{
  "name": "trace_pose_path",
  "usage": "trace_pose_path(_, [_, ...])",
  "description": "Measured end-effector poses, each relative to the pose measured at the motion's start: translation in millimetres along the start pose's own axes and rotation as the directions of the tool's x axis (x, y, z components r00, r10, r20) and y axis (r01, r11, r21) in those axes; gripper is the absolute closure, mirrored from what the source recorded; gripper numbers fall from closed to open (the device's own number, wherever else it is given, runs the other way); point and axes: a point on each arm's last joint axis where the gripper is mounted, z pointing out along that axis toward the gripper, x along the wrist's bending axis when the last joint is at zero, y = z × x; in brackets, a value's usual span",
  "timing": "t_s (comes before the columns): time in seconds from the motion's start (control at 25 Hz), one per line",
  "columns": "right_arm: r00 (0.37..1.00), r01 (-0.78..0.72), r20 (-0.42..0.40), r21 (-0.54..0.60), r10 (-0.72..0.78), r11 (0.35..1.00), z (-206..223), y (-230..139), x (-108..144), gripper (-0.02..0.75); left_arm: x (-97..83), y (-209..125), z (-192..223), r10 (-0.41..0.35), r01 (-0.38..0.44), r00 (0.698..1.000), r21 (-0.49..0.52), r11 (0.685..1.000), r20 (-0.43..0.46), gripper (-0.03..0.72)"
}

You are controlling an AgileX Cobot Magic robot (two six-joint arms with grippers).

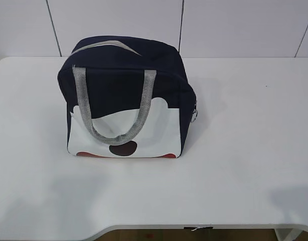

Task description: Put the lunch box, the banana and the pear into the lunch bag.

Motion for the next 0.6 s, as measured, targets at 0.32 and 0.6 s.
trace_pose_path(0.32, [1.0, 0.001, -0.001, 0.0, -0.001, 1.0, 0.0, 0.0, 0.0, 0.16, 0.0, 0.0, 0.0, 0.0, 0.0, 1.0, 0.0, 1.0, 0.0, 0.307])
trace_pose_path(0.6, [1.0, 0.001, -0.001, 0.0, -0.001, 1.0, 0.0, 0.0, 0.0, 0.161, 0.0, 0.0, 0.0, 0.0, 0.0, 1.0, 0.0, 1.0, 0.0, 0.307])
